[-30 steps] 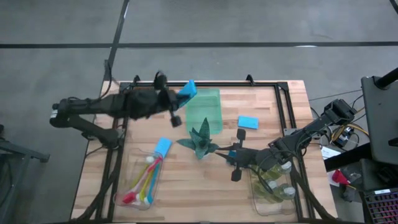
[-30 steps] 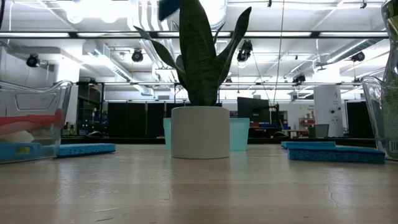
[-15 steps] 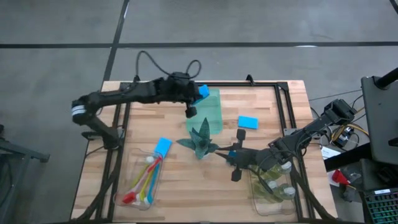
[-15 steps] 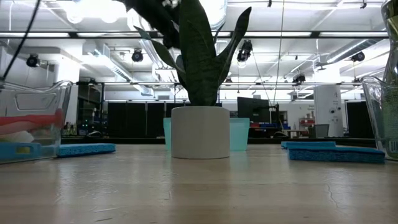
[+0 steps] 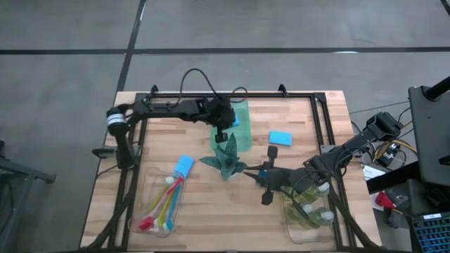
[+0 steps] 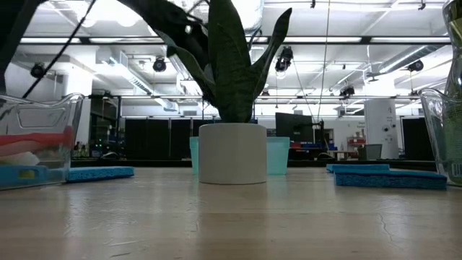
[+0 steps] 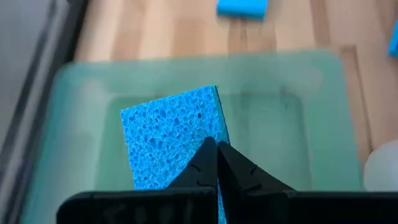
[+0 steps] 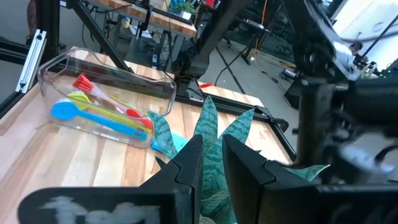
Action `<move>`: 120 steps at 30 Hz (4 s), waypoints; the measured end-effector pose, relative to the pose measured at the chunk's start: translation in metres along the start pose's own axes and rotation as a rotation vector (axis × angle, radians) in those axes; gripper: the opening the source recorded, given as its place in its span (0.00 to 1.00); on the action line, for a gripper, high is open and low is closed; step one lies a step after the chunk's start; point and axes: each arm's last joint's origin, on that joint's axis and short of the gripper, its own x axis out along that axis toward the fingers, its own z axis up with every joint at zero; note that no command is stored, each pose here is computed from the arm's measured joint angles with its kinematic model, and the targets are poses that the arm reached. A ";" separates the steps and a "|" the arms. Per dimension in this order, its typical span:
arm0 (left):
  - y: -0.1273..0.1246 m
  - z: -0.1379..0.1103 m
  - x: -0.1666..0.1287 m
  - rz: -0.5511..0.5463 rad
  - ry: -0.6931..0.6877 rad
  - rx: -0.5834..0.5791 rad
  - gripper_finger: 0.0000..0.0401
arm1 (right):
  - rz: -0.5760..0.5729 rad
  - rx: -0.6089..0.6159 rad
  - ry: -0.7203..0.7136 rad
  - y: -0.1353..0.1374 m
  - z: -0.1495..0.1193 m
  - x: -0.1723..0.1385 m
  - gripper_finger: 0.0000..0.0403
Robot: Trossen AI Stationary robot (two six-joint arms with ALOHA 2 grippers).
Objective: Pick & Place Kitchen Sink Supplies
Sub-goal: Put the blue sponge into the green transparent bin
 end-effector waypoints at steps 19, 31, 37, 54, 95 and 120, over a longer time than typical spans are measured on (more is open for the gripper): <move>-0.006 -0.018 0.046 -0.052 0.090 0.008 0.06 | 0.001 -0.002 0.004 0.000 -0.001 0.000 0.14; -0.003 -0.009 0.015 -0.011 0.142 -0.046 0.22 | 0.003 -0.013 0.018 0.001 -0.003 0.000 0.14; -0.006 -0.011 -0.039 -0.024 0.224 -0.117 0.23 | 0.003 -0.017 0.019 0.001 -0.003 0.000 0.14; -0.047 -0.061 -0.108 -0.202 0.473 -0.191 0.20 | 0.003 -0.014 0.018 0.001 -0.003 0.000 0.14; -0.095 -0.141 -0.045 -0.281 0.421 0.034 0.38 | -0.011 0.011 0.025 -0.003 -0.005 0.003 0.14; -0.094 -0.126 -0.017 -0.046 0.612 -0.742 0.38 | -0.017 0.026 0.026 -0.004 -0.006 0.004 0.14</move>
